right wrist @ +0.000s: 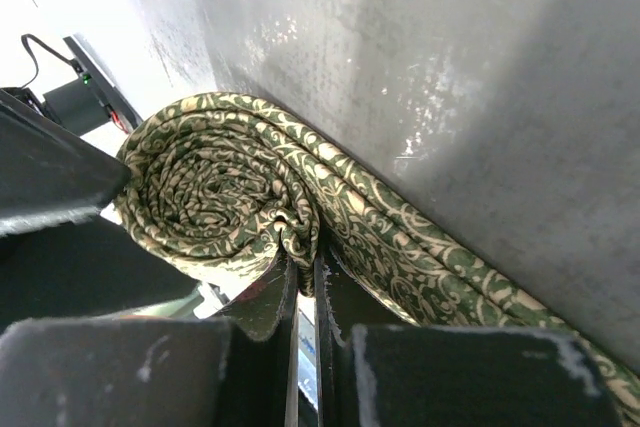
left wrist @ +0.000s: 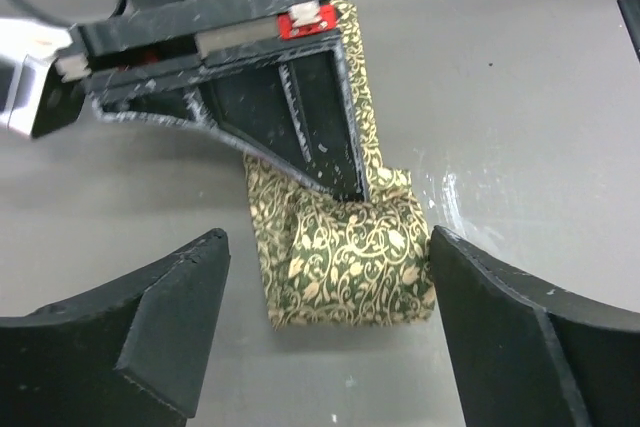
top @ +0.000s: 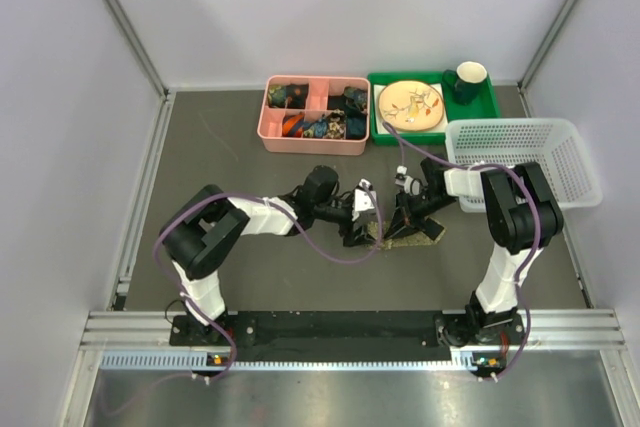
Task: Roll the ties
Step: Roll the tie at the center of the board.
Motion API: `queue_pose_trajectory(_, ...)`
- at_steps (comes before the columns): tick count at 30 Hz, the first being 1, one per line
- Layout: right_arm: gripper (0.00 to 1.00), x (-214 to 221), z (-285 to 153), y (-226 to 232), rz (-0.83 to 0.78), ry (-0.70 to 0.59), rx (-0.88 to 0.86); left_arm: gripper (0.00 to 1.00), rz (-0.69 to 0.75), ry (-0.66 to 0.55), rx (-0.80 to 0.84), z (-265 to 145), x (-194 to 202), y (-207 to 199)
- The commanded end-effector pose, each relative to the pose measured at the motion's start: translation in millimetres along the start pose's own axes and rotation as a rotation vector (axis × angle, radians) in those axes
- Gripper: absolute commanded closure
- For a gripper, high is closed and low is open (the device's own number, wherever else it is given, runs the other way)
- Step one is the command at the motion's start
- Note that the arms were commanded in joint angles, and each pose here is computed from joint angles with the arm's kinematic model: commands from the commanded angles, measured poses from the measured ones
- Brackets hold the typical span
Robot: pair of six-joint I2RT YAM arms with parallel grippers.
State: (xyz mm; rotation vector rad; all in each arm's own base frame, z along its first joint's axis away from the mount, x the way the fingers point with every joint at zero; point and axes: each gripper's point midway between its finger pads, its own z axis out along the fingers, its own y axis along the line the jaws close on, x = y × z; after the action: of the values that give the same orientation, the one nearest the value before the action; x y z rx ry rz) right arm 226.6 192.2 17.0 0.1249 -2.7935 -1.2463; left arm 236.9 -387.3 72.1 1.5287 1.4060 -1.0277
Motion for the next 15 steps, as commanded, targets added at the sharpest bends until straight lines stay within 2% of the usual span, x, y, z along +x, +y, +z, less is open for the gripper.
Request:
queue_pose_trajectory(1, 1.0, -18.8, 5.2, -38.7, -0.042, -0.053, 0.168, 0.14, 0.119, -0.056, 0.033, 15.3, -7.1, -6.3)
queue_pose_trajectory(7, 1.0, -16.9, 5.2, -36.5, -0.04, -0.044, 0.152, 0.16, 0.138, 0.058, 0.043, 28.8, 19.0, -9.9)
queue_pose_trajectory(9, 1.0, -15.3, 5.7, -34.4, -0.045, -0.041, 0.14, 0.21, 0.13, 0.115, 0.028, 30.8, 31.3, -8.0)
queue_pose_trajectory(10, 1.0, -14.8, 5.6, -33.9, -0.046, -0.04, 0.137, 0.35, 0.124, 0.132, 0.021, 31.0, 34.4, -6.5)
queue_pose_trajectory(15, 1.0, -12.4, 1.5, -14.8, -0.077, -0.035, 0.055, 0.69, 0.087, 0.159, 0.009, 25.3, 41.7, -9.4)
